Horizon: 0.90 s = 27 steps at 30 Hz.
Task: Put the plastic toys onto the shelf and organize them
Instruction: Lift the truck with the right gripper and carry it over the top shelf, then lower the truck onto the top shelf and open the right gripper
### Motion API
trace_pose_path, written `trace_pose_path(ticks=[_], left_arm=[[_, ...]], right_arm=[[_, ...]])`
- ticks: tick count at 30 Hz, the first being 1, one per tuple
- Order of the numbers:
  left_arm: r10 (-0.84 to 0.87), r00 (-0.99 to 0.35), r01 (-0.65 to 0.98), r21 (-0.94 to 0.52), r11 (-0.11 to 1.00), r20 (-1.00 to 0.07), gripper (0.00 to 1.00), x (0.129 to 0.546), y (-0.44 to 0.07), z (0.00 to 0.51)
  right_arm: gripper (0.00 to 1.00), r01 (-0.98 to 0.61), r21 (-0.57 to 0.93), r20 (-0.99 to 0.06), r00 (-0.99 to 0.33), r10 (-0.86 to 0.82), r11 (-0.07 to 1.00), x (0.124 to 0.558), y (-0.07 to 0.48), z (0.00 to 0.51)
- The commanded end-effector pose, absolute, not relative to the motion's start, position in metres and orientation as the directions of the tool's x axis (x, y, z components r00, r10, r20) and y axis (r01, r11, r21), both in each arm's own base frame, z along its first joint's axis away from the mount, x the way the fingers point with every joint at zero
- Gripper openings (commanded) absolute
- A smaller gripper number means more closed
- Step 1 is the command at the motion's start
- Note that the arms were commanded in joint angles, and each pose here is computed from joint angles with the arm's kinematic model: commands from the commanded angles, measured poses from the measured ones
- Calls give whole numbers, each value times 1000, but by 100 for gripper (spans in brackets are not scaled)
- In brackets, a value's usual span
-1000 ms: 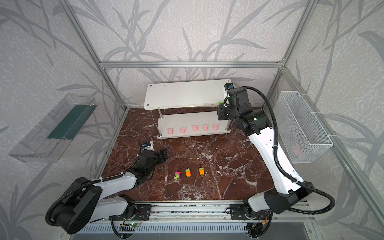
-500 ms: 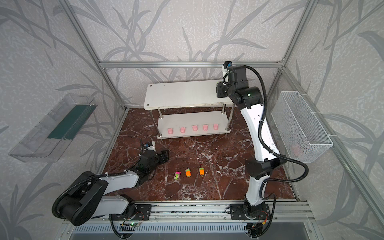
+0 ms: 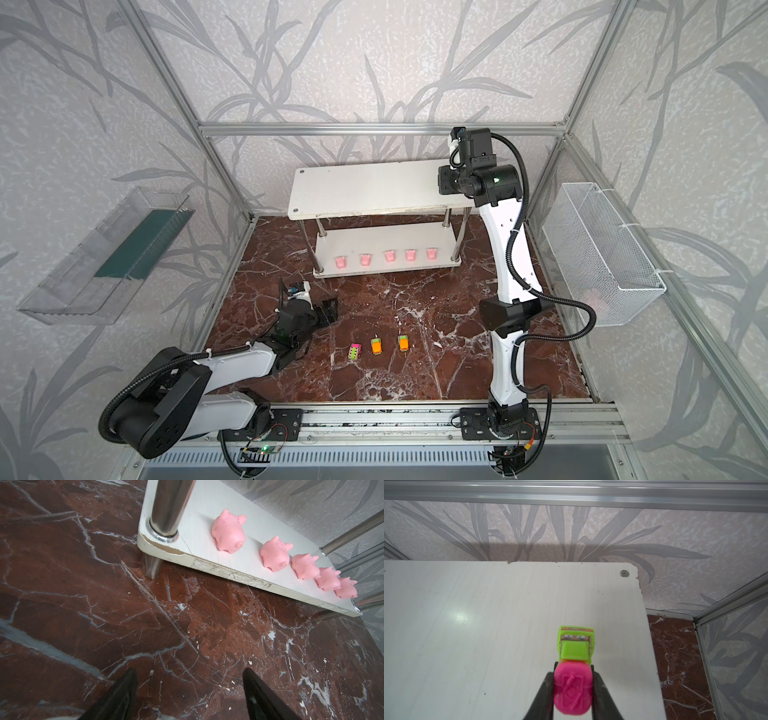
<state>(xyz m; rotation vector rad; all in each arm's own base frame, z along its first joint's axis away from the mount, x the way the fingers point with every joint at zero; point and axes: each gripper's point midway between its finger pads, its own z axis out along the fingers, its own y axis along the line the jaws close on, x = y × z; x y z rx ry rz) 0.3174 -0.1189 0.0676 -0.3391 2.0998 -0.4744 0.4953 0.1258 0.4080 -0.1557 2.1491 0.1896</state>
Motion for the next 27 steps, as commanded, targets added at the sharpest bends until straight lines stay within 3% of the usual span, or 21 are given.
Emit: trace_pose_path(ticks=[1,27], left_arm=[[-414,-526,-63,-452,890,-743,78,320,-117,71],[-417,-530,-72,-450,890,-739,78,318,-115,66]], right_arm=[[24,-205,75,-823,-566,-55,976,490,125,406],[27,-210,79,-786,-614,-69,974,501,130,379]])
